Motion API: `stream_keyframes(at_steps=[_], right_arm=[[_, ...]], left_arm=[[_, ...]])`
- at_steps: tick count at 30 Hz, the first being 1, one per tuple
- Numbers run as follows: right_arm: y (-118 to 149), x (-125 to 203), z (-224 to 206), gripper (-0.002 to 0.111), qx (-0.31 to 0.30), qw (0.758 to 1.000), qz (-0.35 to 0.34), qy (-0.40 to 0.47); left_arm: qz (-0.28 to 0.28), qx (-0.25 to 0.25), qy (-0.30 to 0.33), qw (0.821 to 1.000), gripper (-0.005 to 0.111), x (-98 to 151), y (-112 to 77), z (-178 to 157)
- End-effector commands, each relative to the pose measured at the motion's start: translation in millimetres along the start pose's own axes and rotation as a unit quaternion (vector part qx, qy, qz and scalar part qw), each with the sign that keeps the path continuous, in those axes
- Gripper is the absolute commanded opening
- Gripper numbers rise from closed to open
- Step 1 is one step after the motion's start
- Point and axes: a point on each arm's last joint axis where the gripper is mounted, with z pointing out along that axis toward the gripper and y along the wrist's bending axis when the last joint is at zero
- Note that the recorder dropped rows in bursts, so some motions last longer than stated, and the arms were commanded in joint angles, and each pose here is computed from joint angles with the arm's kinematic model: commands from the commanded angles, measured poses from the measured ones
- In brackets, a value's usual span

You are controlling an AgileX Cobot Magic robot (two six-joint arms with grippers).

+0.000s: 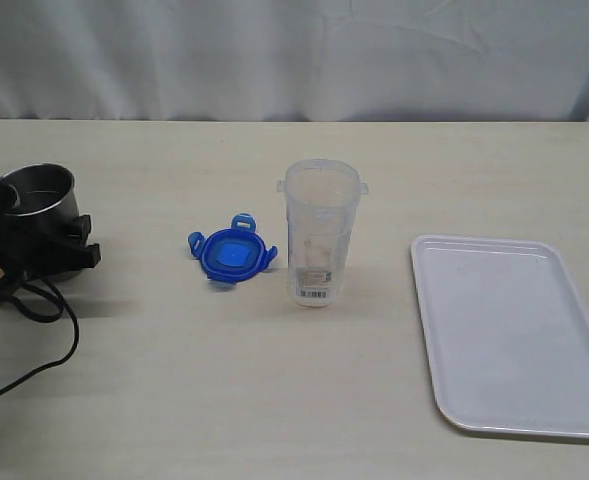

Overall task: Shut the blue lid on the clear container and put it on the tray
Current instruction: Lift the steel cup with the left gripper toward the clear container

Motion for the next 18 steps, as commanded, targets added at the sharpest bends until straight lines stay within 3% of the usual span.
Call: stream_keyframes(at_steps=[1, 6, 18], right_arm=[[0, 1, 0, 0.004, 0.003, 1.000, 0.003, -0.002], [0, 1, 0, 0.004, 0.003, 1.000, 0.003, -0.002], [0, 1, 0, 0.004, 0.003, 1.000, 0.003, -0.002]], left_arm=[[0.002, 0.027, -0.018, 0.999, 0.000, -4, -4.5, 0], [-0.017, 0.034, -0.037, 0.999, 0.000, -15, -5.7, -2], [0.015, 0.117, -0.053, 0.992, 0.000, -63, -22.8, -3]])
